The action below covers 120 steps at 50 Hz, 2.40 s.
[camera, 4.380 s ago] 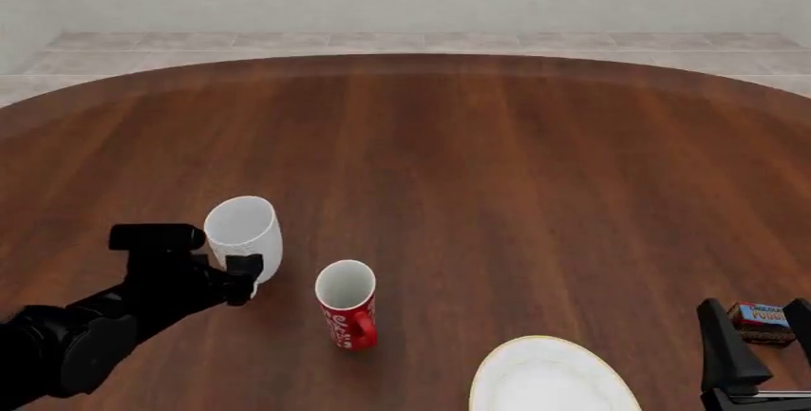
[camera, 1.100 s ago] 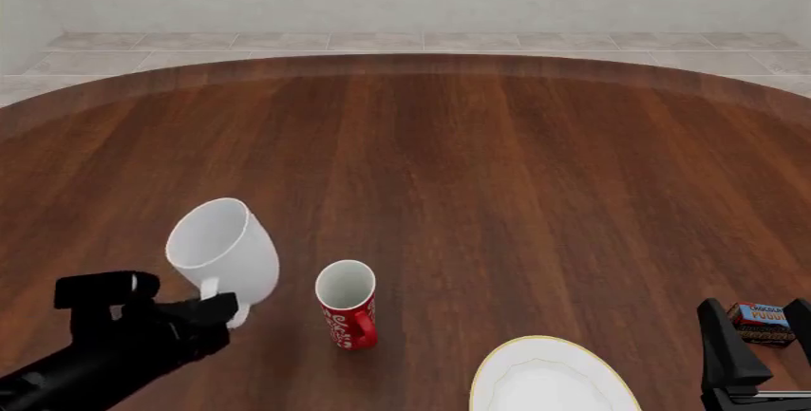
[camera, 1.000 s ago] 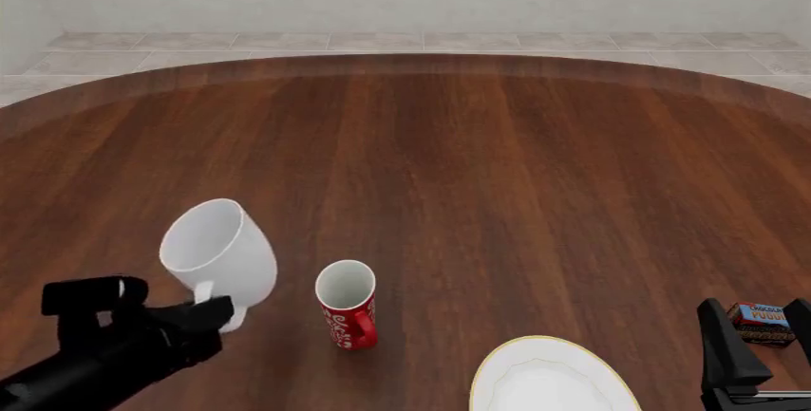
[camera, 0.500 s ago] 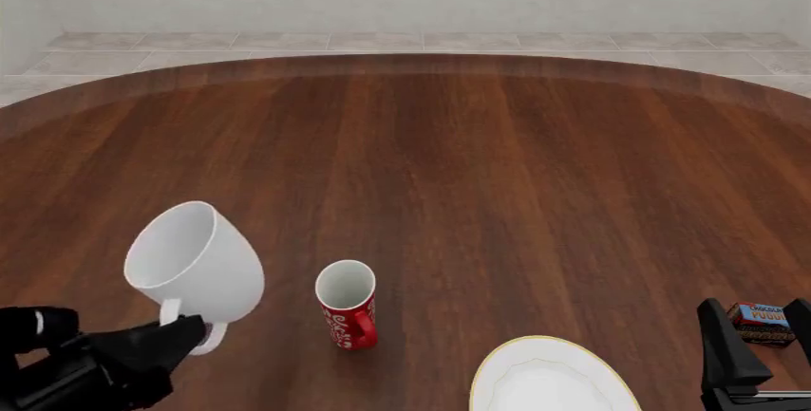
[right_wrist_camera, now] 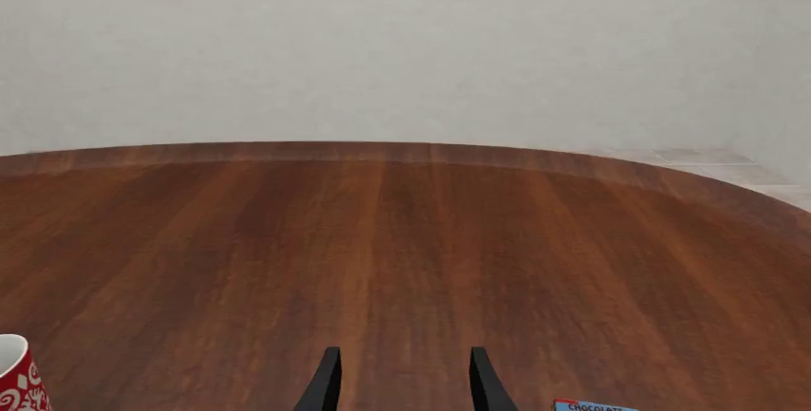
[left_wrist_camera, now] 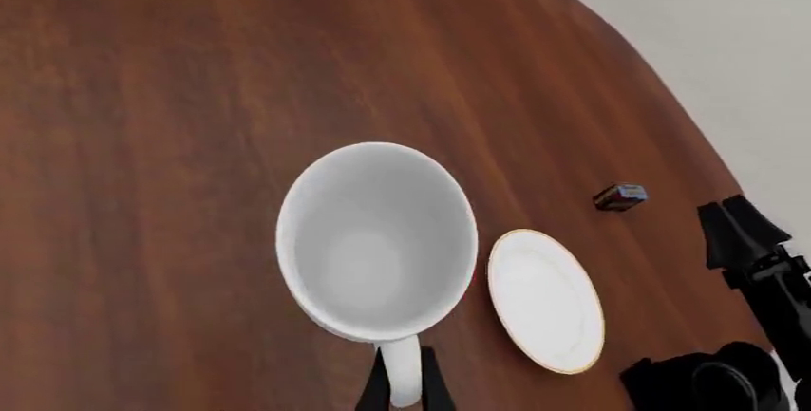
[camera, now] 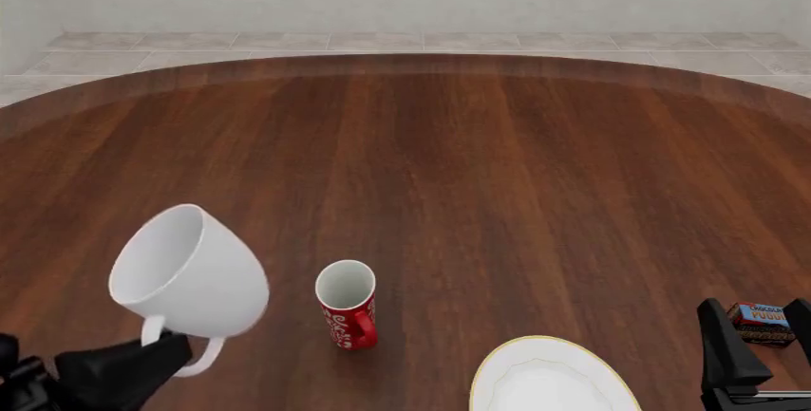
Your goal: Put the white mug on the plate.
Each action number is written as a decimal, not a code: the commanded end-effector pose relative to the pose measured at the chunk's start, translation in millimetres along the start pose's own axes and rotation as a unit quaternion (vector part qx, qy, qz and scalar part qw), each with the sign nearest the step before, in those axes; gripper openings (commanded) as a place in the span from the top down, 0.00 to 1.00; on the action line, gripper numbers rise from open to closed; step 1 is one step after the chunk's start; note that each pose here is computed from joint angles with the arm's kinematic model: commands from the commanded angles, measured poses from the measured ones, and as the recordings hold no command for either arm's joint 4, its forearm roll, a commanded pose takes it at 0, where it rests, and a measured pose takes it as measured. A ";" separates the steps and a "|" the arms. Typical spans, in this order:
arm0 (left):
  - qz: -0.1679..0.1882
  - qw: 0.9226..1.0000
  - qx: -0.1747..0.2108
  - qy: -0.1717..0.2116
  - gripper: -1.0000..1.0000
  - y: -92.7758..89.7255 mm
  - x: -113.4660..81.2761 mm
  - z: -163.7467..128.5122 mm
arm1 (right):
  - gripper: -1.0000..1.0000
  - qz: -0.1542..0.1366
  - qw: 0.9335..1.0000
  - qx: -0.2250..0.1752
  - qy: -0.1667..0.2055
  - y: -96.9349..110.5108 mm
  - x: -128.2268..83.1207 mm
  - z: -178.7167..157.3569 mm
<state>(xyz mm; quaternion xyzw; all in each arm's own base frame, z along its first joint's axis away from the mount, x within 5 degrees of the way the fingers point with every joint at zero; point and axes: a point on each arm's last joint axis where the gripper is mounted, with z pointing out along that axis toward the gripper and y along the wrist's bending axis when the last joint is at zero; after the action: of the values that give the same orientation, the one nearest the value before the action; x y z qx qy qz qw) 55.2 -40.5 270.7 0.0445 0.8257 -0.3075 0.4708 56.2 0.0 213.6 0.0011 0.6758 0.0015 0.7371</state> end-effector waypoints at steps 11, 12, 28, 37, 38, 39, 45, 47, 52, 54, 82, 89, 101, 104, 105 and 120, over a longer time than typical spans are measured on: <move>0.043 0.997 0.061 0.018 1.00 -15.5 -9.1 -9.0 | 0.00 0.000 1.000 0.000 0.001 0.0 -0.2 0.2; 0.047 0.997 0.064 0.017 1.00 -16.0 -9.6 -9.7 | 0.00 0.000 1.000 0.000 0.001 0.0 -0.2 0.2; 0.072 0.993 0.091 0.034 1.00 -30.2 -19.5 -2.3 | 0.00 0.000 1.000 0.000 0.001 0.0 -0.2 0.2; 0.079 0.990 0.109 0.048 1.00 -38.1 -19.5 8.1 | 0.00 0.000 1.000 0.000 0.001 0.0 -0.2 0.2; 0.081 0.989 0.110 0.050 1.00 -39.6 -20.1 9.6 | 0.00 0.000 1.000 0.000 0.001 0.0 -0.2 0.2; 0.083 0.989 0.112 0.049 1.00 -40.5 -20.6 10.1 | 0.00 0.000 1.000 0.000 0.001 0.0 -0.2 0.2; 0.094 0.986 0.121 0.061 1.00 -46.2 -19.5 18.8 | 0.00 0.000 1.000 0.000 0.001 0.0 -0.2 0.2; 0.096 0.985 0.129 0.056 1.00 -49.3 -21.8 18.4 | 0.00 0.000 1.000 0.000 0.001 0.0 -0.2 0.2; 0.101 0.983 0.138 0.065 1.00 -55.9 -21.6 26.6 | 0.00 0.000 1.000 0.000 0.001 0.0 -0.2 0.2; 0.095 0.983 0.142 0.071 1.00 -58.6 -20.9 29.2 | 0.00 0.000 1.000 0.000 0.001 0.0 -0.2 0.2; 0.109 0.976 0.160 0.103 1.00 -80.7 -9.9 66.3 | 0.00 0.000 1.000 0.000 0.001 0.0 -0.2 0.2; 0.109 0.975 0.161 0.108 1.00 -84.7 -7.9 72.9 | 0.00 0.000 1.000 0.000 0.001 0.0 -0.2 0.2; 0.104 0.971 0.174 0.126 1.00 -97.5 1.6 88.5 | 0.00 0.000 1.000 0.000 0.001 0.0 -0.2 0.2; 0.109 0.970 0.176 0.130 1.00 -99.3 4.9 93.0 | 0.00 0.000 1.000 0.000 0.001 0.0 -0.2 0.2; 0.110 0.969 0.178 0.130 1.00 -100.7 5.5 94.0 | 0.00 0.000 1.000 0.000 0.001 0.0 -0.2 0.2; 0.116 0.963 0.191 0.151 1.00 -118.7 17.0 111.9 | 0.00 0.000 1.000 0.000 0.001 0.0 -0.2 0.2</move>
<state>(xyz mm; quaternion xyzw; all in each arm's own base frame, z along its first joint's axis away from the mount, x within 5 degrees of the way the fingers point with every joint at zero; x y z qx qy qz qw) 86.0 -185.3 275.3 0.2608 0.8056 -0.3902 0.3616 56.2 0.0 213.6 0.0011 0.6758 0.0015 0.7371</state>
